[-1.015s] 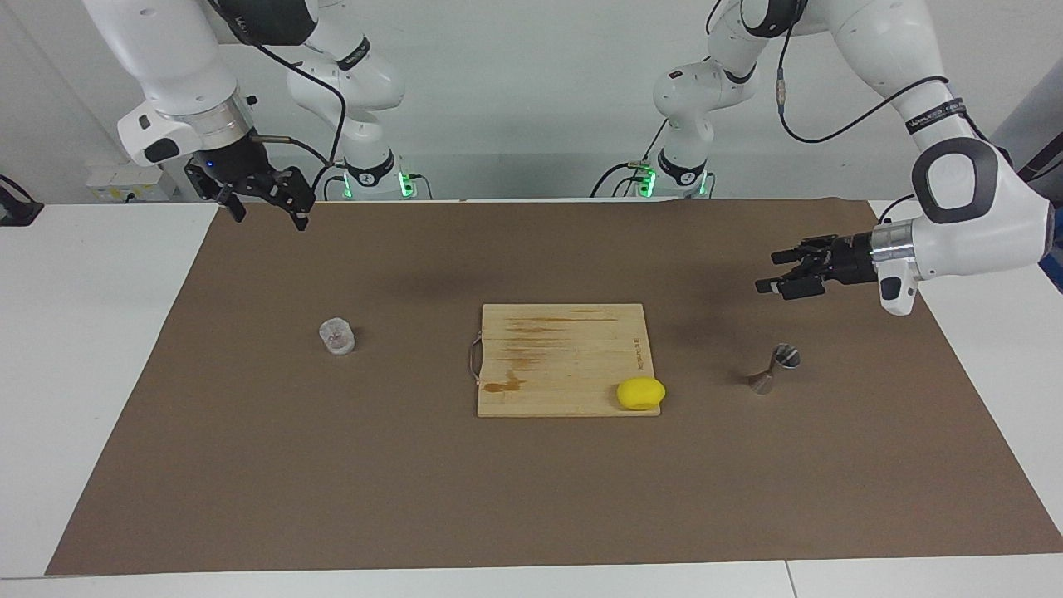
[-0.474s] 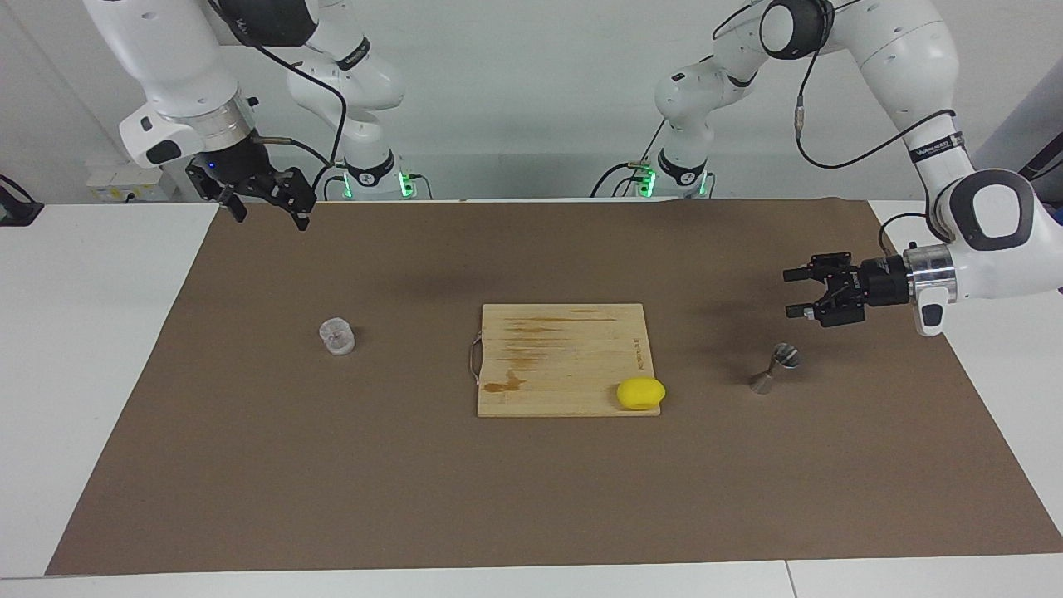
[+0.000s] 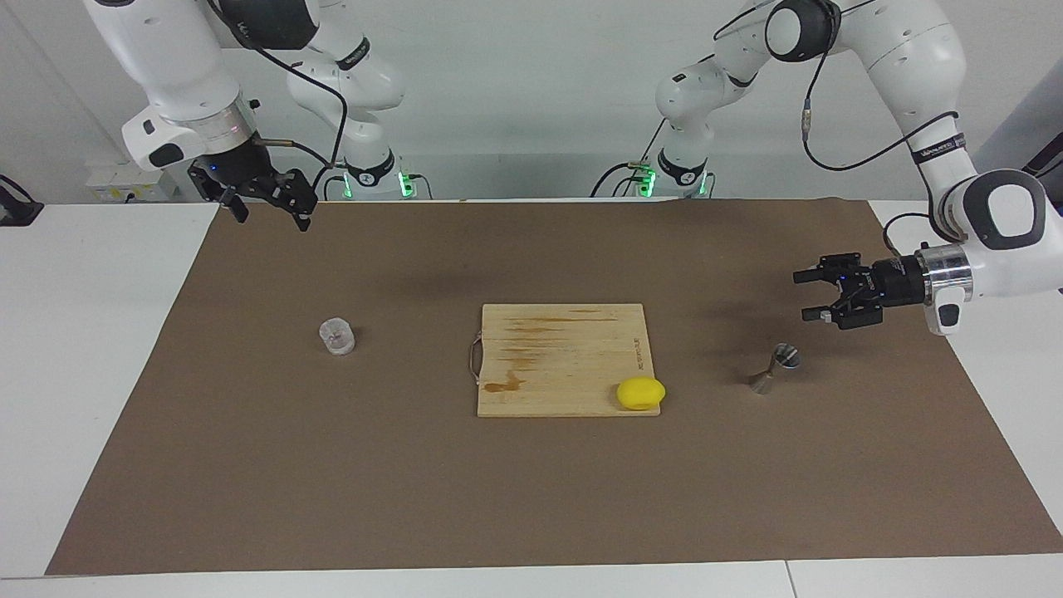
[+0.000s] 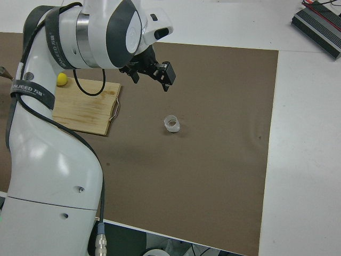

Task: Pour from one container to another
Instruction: 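Reach the left gripper toward the small silver metal cup, then close the left gripper around the metal cup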

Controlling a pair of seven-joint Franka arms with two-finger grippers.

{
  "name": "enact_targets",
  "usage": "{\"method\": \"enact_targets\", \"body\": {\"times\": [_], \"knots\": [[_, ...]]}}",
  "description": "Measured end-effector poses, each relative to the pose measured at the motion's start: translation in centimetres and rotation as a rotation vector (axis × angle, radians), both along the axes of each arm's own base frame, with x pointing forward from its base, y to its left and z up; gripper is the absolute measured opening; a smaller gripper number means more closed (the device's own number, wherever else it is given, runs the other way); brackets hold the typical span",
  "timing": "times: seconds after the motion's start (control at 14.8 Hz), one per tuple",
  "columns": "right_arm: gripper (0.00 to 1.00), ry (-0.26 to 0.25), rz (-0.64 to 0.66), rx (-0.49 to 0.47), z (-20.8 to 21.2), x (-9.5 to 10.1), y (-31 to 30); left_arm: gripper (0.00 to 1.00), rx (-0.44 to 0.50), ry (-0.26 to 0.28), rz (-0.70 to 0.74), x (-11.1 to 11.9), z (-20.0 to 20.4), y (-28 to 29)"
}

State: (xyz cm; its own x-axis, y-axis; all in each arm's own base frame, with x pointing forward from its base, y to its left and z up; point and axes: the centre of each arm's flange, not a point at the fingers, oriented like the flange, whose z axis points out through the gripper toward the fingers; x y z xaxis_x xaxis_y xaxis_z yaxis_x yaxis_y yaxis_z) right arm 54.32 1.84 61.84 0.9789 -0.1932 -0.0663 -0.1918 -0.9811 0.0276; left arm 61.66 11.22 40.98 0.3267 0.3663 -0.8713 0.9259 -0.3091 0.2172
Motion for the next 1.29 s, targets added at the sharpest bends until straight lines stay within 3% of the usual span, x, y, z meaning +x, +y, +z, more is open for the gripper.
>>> {"method": "enact_targets", "body": {"times": [0.41,0.68,1.01,1.29], "knots": [[1.0,0.002,0.0,0.0,-0.1,0.0,0.0,1.0,-0.099,0.101,0.123,0.8,-3.7,2.0],[1.0,0.002,0.0,0.0,-0.1,0.0,0.0,0.99,-0.106,0.151,0.189,1.1,-5.6,2.9],[1.0,0.002,0.0,0.0,-0.1,0.0,0.0,0.96,-0.14,0.142,0.294,2.7,-7.1,2.5],[1.0,0.003,0.001,0.0,-0.1,-0.1,0.1,0.97,-0.161,0.174,0.326,3.6,-10.4,1.3]]}}
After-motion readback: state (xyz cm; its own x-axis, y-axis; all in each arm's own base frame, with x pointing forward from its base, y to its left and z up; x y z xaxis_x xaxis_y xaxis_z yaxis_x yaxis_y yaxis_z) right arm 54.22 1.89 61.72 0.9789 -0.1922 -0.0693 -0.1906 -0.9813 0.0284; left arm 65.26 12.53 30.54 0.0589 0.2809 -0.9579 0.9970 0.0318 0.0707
